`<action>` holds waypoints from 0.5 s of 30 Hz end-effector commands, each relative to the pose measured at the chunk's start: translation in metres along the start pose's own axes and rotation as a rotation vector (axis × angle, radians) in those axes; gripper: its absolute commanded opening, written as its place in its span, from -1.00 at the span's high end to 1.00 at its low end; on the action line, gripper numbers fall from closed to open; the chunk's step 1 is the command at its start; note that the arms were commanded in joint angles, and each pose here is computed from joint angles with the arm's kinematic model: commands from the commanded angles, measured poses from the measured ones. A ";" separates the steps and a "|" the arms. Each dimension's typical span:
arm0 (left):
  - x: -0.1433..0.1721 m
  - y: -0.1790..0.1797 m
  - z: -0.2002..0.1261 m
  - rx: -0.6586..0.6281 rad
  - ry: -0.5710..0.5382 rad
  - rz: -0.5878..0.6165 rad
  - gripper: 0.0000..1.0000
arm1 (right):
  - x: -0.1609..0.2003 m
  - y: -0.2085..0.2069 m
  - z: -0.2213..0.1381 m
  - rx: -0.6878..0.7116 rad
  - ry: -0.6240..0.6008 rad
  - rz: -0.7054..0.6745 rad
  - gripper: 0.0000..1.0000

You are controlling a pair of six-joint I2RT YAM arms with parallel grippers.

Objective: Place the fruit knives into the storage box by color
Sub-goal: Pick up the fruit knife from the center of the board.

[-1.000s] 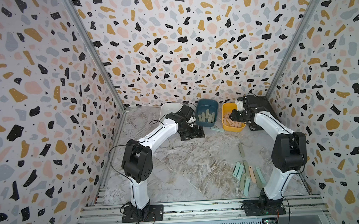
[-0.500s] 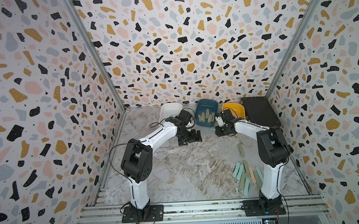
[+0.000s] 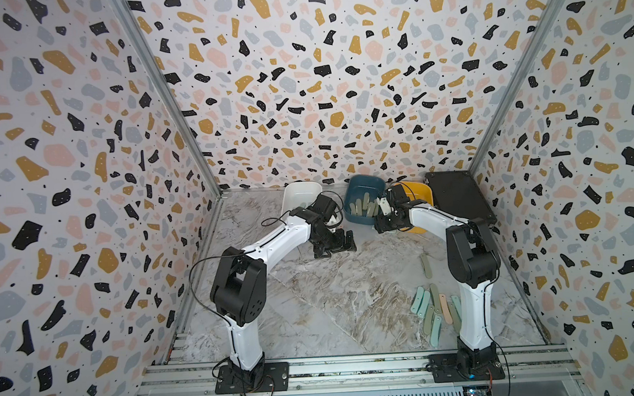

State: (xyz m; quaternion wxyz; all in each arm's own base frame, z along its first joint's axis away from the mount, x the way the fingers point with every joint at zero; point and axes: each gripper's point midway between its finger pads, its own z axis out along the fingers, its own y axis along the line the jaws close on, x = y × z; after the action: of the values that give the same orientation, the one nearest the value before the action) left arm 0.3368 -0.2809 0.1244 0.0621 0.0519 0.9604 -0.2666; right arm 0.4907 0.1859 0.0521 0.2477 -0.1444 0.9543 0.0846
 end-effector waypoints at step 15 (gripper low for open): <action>-0.004 -0.011 -0.019 0.053 -0.053 0.021 -0.98 | 0.035 0.005 -0.004 -0.038 0.161 0.059 -0.03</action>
State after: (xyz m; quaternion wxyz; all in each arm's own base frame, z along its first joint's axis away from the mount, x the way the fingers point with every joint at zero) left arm 0.3373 -0.2796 0.1315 0.0741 0.0527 0.9570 -0.2756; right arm 0.4730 0.1871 0.0316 0.1832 -0.1416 0.9681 0.0960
